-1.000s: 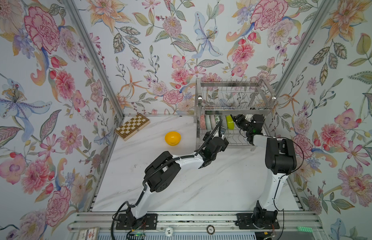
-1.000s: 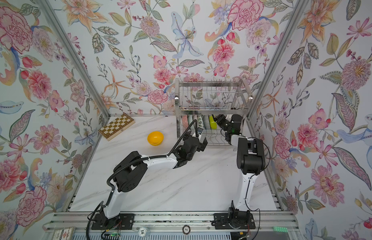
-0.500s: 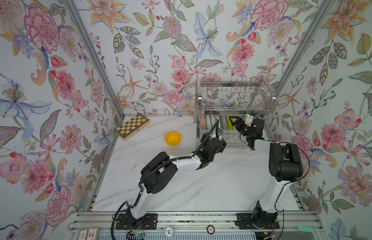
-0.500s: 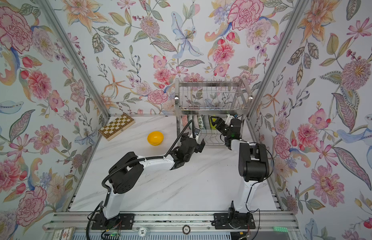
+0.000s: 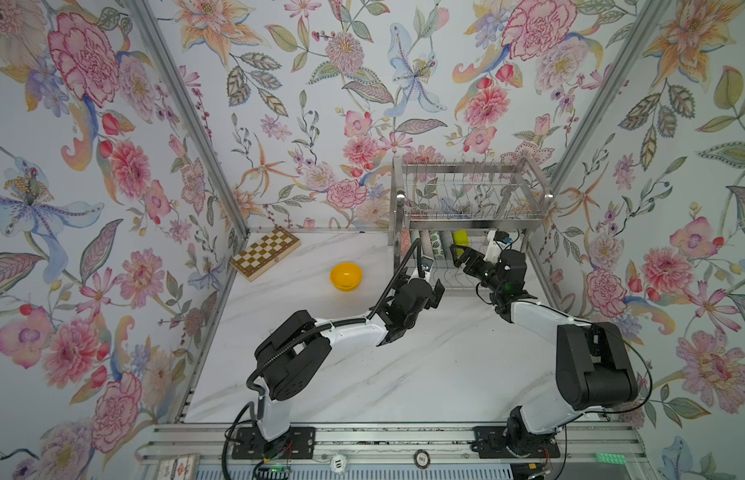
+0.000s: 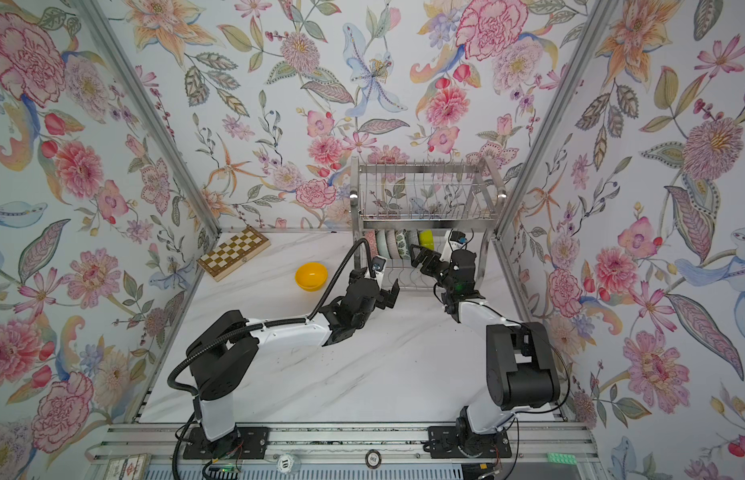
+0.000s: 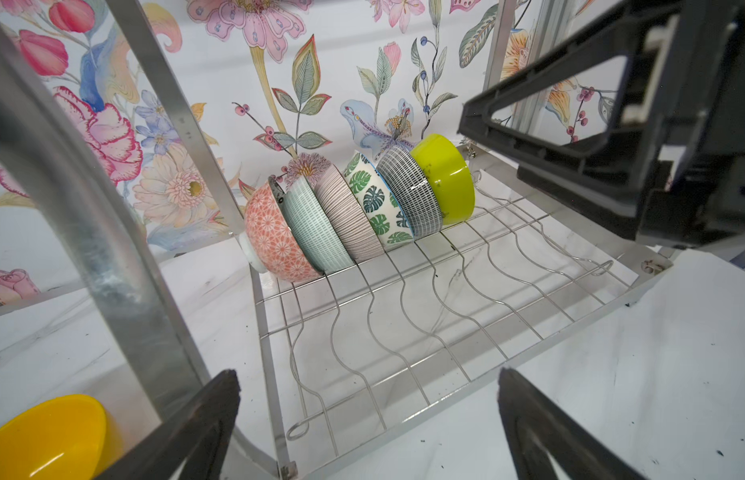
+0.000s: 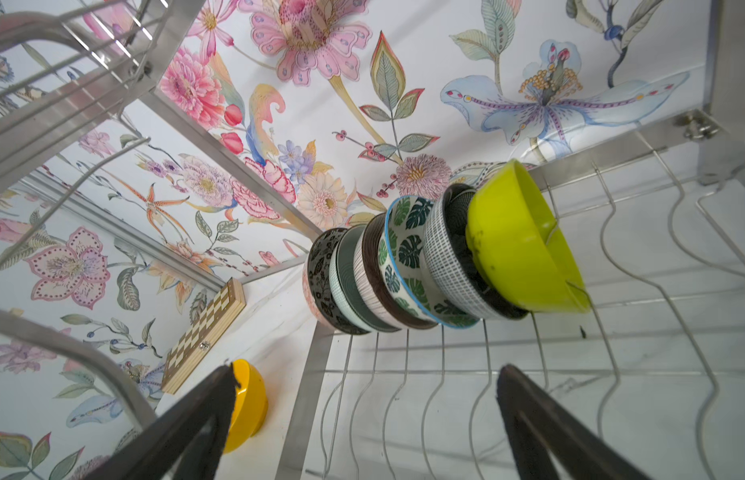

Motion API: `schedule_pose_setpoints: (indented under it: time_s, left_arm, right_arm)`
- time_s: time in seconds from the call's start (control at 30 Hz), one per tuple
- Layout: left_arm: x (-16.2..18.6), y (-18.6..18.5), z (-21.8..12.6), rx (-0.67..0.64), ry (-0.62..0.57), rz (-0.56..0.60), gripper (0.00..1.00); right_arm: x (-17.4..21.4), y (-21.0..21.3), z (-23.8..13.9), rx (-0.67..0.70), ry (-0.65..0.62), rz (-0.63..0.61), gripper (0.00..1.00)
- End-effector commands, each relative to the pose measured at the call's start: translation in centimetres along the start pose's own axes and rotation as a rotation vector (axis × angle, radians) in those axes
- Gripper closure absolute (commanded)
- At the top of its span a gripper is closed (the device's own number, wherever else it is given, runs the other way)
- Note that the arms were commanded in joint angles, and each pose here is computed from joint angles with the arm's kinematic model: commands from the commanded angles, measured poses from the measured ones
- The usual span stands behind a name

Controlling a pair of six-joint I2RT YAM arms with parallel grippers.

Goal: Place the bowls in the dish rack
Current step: 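Move left gripper to the yellow bowl while right gripper draws back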

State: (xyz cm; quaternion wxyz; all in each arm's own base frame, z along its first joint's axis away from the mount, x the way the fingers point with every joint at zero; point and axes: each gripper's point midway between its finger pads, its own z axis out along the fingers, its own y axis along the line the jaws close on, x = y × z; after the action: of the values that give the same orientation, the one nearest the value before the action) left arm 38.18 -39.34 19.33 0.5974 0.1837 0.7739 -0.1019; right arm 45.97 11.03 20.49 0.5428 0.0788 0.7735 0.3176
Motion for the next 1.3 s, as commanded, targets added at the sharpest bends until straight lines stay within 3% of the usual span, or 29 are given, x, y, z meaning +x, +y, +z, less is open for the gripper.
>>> schedule_pose_setpoints:
  time_s: [0.0, 0.3, 0.5, 0.67, 0.83, 1.03, 1.27]
  left_arm:
    - [-0.5, 0.5, -1.8, 0.02, 0.004, -0.031, 0.01]
    - [0.0, 3.3, -6.2, 0.021, 0.058, -0.045, 0.01]
    - [1.6, 10.0, -8.3, -0.063, 0.118, -0.148, 0.01]
    - [5.1, 17.2, -7.9, -0.159, 0.203, -0.35, 0.01]
    - [7.8, 21.5, -7.2, -0.208, 0.225, -0.535, 0.01]
    - [10.2, 24.5, -4.7, -0.223, 0.231, -0.742, 0.04]
    - [12.2, 24.7, -0.8, -0.227, 0.284, -0.809, 0.12]
  right_arm:
    - [1.2, 0.1, -1.4, 0.059, 0.001, -0.082, 0.01]
    - [6.0, 3.3, -4.3, 0.054, 0.072, -0.211, 0.01]
    - [6.7, 7.9, -5.9, 0.027, 0.034, -0.382, 0.01]
    - [7.6, 11.4, -5.3, -0.016, 0.009, -0.491, 0.01]
    - [9.3, 14.1, -3.4, -0.032, -0.002, -0.576, 0.01]
    - [13.9, 16.5, -2.2, -0.047, -0.002, -0.756, 0.01]
    - [16.0, 17.0, -2.1, -0.043, -0.005, -0.798, 0.01]
